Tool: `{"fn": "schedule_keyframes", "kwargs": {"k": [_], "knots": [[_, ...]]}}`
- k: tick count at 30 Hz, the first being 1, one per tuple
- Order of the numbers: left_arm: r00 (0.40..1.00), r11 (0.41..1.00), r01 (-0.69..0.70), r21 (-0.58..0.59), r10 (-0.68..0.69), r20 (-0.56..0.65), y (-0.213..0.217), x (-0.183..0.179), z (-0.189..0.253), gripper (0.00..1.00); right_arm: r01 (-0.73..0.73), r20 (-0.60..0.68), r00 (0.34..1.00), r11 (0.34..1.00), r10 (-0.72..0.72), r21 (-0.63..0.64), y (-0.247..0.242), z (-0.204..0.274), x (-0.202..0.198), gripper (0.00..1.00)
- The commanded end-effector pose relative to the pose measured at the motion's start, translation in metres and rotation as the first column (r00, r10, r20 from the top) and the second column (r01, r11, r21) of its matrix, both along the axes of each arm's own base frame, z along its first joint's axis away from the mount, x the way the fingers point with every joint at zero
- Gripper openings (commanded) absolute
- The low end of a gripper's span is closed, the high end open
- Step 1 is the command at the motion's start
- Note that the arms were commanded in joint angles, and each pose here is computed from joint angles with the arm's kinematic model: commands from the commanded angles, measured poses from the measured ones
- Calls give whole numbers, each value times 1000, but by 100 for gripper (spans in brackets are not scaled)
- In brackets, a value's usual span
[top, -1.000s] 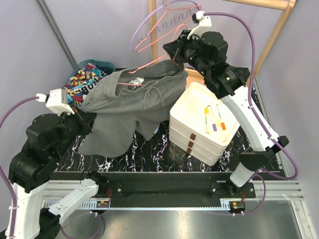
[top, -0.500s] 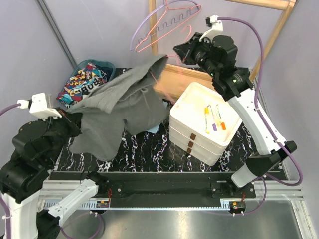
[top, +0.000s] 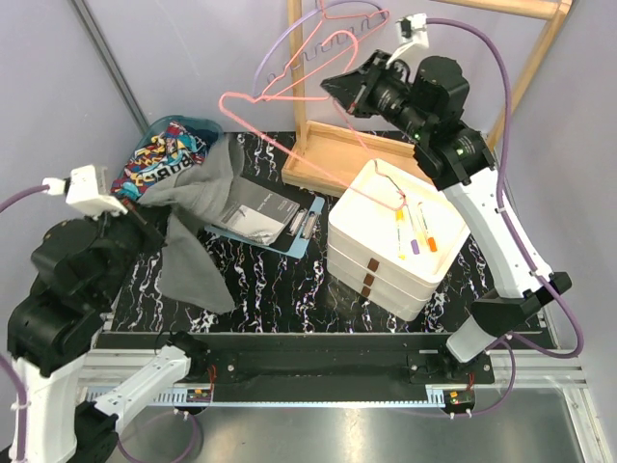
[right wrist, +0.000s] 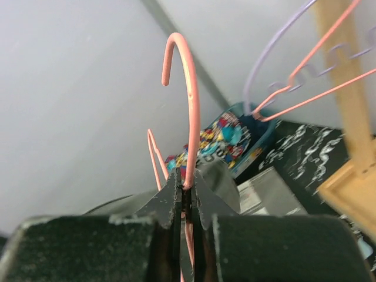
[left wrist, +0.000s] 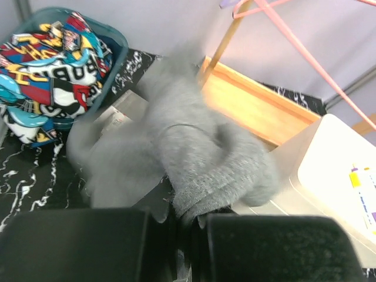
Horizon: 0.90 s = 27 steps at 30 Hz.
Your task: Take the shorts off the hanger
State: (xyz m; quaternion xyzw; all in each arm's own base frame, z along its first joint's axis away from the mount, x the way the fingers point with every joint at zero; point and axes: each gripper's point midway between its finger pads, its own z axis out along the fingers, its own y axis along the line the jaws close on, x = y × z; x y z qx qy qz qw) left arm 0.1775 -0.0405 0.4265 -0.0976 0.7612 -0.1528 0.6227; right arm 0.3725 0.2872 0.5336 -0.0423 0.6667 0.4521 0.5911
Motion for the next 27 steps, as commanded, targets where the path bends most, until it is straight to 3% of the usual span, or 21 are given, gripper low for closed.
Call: {"fn": "schedule_keyframes", "kwargs": {"k": [1, 6, 16, 23, 27], "knots": [[995, 997, 39, -71, -31, 99, -17, 20, 34, 0, -126, 20, 992, 992, 125, 10, 15, 26, -48, 0], [990, 997, -39, -69, 48, 134, -7, 32, 50, 0, -25, 7, 1000, 997, 25, -70, -17, 14, -72, 0], [923, 985, -149, -89, 171, 344, -1, 75, 132, 0, 156, 45, 988, 978, -151, -137, -90, 9, -116, 0], [759, 965, -227, -135, 262, 596, 5, 97, 221, 0, 226, 70, 974, 961, -217, -161, -120, 14, -134, 0], [669, 947, -309, -87, 282, 688, 4, 118, 251, 0, 251, 98, 967, 953, -237, -172, -128, 26, -137, 0]]}}
